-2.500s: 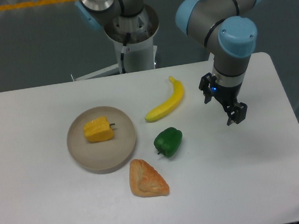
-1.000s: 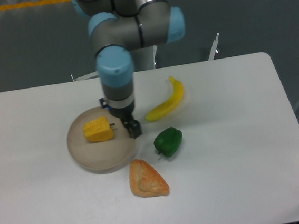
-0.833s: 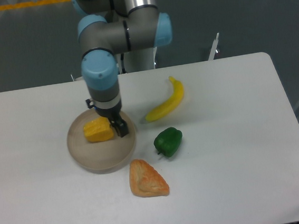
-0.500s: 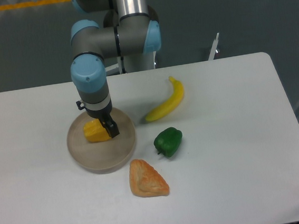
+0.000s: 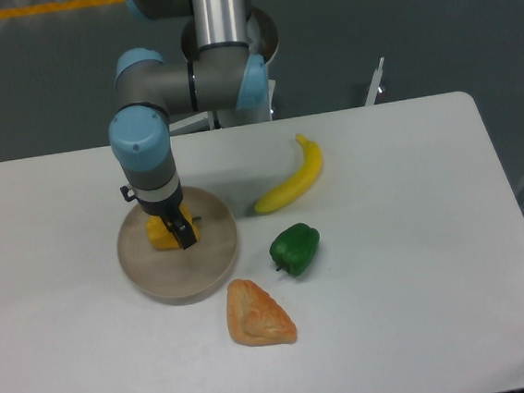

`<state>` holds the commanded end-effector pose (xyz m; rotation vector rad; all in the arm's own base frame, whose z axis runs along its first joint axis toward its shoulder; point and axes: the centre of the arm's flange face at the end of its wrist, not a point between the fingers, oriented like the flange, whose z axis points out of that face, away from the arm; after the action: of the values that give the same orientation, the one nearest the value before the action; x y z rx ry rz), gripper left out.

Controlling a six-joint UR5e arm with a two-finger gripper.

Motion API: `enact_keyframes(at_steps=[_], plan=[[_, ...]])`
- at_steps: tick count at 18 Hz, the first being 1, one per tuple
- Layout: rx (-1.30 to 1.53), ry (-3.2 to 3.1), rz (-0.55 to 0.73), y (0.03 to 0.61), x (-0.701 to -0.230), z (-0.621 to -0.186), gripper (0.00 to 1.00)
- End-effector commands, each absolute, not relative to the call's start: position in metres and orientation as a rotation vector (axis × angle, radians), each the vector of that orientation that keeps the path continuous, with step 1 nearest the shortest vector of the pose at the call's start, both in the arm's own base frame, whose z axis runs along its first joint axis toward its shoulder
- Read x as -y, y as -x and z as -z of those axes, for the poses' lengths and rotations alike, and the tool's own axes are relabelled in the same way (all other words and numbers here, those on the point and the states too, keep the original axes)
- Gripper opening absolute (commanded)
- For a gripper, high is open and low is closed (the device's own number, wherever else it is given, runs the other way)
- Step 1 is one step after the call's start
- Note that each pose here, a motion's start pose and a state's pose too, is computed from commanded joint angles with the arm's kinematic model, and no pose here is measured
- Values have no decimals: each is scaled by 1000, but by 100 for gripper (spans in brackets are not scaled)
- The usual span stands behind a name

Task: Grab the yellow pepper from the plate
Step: 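Lower the gripper onto the yellow pepper and close on it, then lift the yellow pepper off the plate and carry it aside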

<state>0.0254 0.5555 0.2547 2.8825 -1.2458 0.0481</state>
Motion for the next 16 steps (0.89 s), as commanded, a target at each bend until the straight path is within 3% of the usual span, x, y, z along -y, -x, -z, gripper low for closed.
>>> enact_keyframes(at_steps=[1,4,5,9,12,16], plan=[[1247,-2884,-49,-25,-556,-256,81],[1252,-2896,-44,-24,-560,-262,43],[1252,-2902,-40,-24,-560,-265,36],[1231,-2938,-14,-13,-565,-285,33],[1142,-3021,41,28,-569,-317,33],[956,-3038,-15,95,-565,-358,33]])
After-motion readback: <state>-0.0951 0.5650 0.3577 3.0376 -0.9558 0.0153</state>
